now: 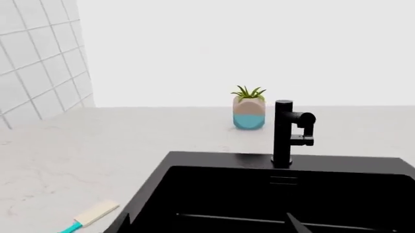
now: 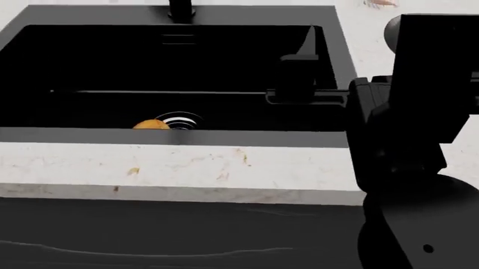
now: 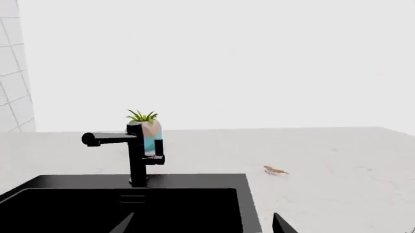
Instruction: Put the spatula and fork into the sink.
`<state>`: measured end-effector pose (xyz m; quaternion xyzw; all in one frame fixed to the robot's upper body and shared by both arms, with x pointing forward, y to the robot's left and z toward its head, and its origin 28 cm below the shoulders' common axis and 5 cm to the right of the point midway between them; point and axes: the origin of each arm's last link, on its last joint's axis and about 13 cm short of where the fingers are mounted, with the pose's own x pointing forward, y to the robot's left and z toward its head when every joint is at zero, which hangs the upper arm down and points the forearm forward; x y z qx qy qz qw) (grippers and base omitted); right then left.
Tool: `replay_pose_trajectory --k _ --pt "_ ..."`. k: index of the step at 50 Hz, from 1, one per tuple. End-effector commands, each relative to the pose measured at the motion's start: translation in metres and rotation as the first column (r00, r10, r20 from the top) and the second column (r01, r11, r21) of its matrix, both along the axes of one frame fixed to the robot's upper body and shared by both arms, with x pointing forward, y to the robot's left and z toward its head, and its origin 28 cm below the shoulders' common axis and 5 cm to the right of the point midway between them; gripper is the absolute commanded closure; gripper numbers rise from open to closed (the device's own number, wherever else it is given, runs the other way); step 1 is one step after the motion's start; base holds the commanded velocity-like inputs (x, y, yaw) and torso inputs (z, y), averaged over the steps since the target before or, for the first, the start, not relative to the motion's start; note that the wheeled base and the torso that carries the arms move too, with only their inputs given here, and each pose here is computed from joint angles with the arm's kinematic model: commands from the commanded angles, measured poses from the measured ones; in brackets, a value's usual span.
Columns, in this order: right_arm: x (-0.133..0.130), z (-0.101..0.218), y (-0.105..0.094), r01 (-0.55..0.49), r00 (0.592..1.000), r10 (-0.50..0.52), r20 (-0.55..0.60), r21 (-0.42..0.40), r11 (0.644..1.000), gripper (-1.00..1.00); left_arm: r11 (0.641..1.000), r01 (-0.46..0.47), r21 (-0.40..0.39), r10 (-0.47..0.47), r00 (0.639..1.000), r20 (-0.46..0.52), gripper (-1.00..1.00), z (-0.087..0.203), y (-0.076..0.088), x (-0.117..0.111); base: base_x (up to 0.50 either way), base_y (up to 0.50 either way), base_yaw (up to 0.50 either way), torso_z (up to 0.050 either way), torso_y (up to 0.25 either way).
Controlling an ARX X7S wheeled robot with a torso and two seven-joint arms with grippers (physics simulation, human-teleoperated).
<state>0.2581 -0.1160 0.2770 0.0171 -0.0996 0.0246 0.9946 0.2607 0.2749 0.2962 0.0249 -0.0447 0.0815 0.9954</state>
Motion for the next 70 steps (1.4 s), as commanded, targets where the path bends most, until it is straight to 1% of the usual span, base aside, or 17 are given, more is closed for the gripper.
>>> replay_pose_trajectory --k 1,6,14,19,34,46,58,63,70 --pt "0.0008 0.0042 -0.0013 -0.009 1.000 0.008 0.015 0.048 0.999 -1.00 1.000 -0.008 -0.028 0.008 1.000 0.000 -1.00 0.0007 0.0033 0.0016 0.21 0.50 0.00 0.000 0.000" --pt "0.0009 0.0048 -0.0015 -0.024 0.999 0.022 0.028 0.073 0.997 -1.00 1.000 -0.005 -0.030 0.005 1.000 -0.002 -1.00 -0.0006 0.0036 0.0027 0.32 0.42 0.00 0.000 0.000" --pt "0.0011 0.0046 -0.0017 -0.030 0.999 0.027 0.032 0.077 0.997 -1.00 1.000 -0.001 -0.029 0.000 1.000 -0.004 -1.00 -0.0015 0.0026 0.0030 0.46 0.21 0.00 0.000 0.000" --pt "0.0025 0.0023 -0.0026 -0.035 0.999 0.033 0.027 0.098 0.995 -1.00 1.000 0.004 -0.029 -0.004 1.000 -0.004 -1.00 -0.0015 0.0019 0.0034 0.47 0.21 0.00 0.000 0.000" --pt "0.0001 0.0023 -0.0040 -0.034 0.999 0.030 0.030 0.107 0.994 -1.00 1.000 0.012 -0.029 -0.012 1.000 -0.005 -1.00 -0.0013 0.0001 0.0038 0.48 0.17 0.00 0.000 0.001" --pt "-0.0003 0.0033 -0.0042 -0.027 0.999 0.024 0.029 0.110 0.994 -1.00 1.000 0.013 -0.028 -0.013 1.000 -0.005 -1.00 -0.0019 0.0001 0.0036 0.47 0.00 0.00 0.000 0.000" --pt "-0.0003 0.0041 -0.0042 -0.039 0.999 0.035 0.037 0.118 0.992 -1.00 1.000 0.012 -0.028 -0.012 1.000 -0.005 -1.00 -0.0012 -0.0001 0.0035 0.00 0.00 0.00 0.000 0.001" --pt "-0.0015 0.0048 -0.0047 -0.044 0.998 0.039 0.041 0.126 0.991 -1.00 1.000 0.015 -0.028 -0.015 1.000 -0.004 -1.00 -0.0007 -0.0005 0.0034 0.23 0.00 0.00 0.000 0.000" --pt "-0.0025 0.0043 -0.0043 -0.039 0.999 0.035 0.038 0.117 0.992 -1.00 0.999 0.015 -0.029 -0.015 1.000 -0.004 -1.00 -0.0009 0.0002 0.0028 0.14 0.00 0.00 0.000 0.001"
